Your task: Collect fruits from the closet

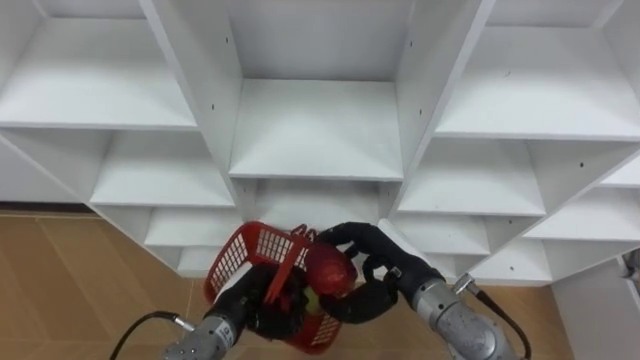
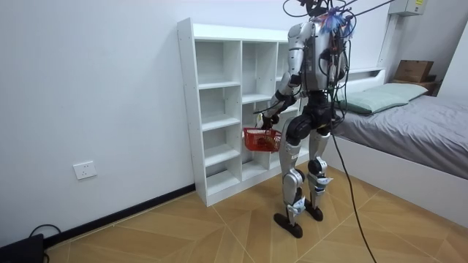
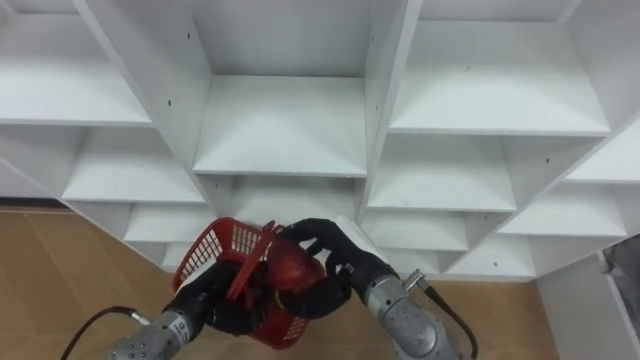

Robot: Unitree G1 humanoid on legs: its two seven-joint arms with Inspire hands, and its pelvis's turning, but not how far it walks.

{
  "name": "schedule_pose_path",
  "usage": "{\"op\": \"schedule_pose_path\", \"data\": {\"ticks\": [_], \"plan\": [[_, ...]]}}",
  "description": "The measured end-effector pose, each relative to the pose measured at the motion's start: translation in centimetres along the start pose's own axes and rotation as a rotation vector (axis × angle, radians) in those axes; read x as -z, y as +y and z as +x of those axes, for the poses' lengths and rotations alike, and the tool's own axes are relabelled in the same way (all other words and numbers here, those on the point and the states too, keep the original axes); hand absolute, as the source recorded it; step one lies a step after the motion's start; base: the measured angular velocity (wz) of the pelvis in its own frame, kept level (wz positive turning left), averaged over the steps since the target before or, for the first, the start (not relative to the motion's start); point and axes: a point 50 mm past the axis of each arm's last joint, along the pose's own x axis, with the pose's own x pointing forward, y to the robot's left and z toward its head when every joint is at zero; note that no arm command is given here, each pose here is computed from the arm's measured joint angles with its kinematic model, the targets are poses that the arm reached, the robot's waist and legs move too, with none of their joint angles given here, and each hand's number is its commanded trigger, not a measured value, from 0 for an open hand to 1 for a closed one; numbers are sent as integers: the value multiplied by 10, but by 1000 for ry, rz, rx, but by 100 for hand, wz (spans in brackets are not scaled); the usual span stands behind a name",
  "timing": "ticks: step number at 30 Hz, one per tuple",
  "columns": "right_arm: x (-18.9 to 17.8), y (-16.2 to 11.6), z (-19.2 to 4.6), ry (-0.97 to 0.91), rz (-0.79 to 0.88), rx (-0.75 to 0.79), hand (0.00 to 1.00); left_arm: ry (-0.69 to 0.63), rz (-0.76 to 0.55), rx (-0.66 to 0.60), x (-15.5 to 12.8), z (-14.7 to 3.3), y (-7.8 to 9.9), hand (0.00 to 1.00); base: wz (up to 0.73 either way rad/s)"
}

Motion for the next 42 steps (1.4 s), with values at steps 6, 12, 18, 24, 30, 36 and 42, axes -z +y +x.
{"op": "schedule_pose_path", "data": {"ticks": [6,12,18,24,30,36,42], "plan": [[0,0,0,0,0,0,100,9,11,39,1,0,-6,100,0],[1,0,0,5,0,-1,100,6,11,44,0,1,-7,100,0],[1,0,0,5,-3,-4,100,-1,12,44,-2,2,-7,100,0],[2,1,-1,11,-4,-7,100,-7,15,42,-4,3,-6,100,0],[12,6,-3,61,-27,-32,57,-15,10,40,-6,4,-8,100,0],[24,13,-4,117,-45,-56,0,-19,14,48,-8,6,-10,100,0],[35,21,-5,173,-25,-87,0,-26,11,51,-10,6,-11,100,0]]}}
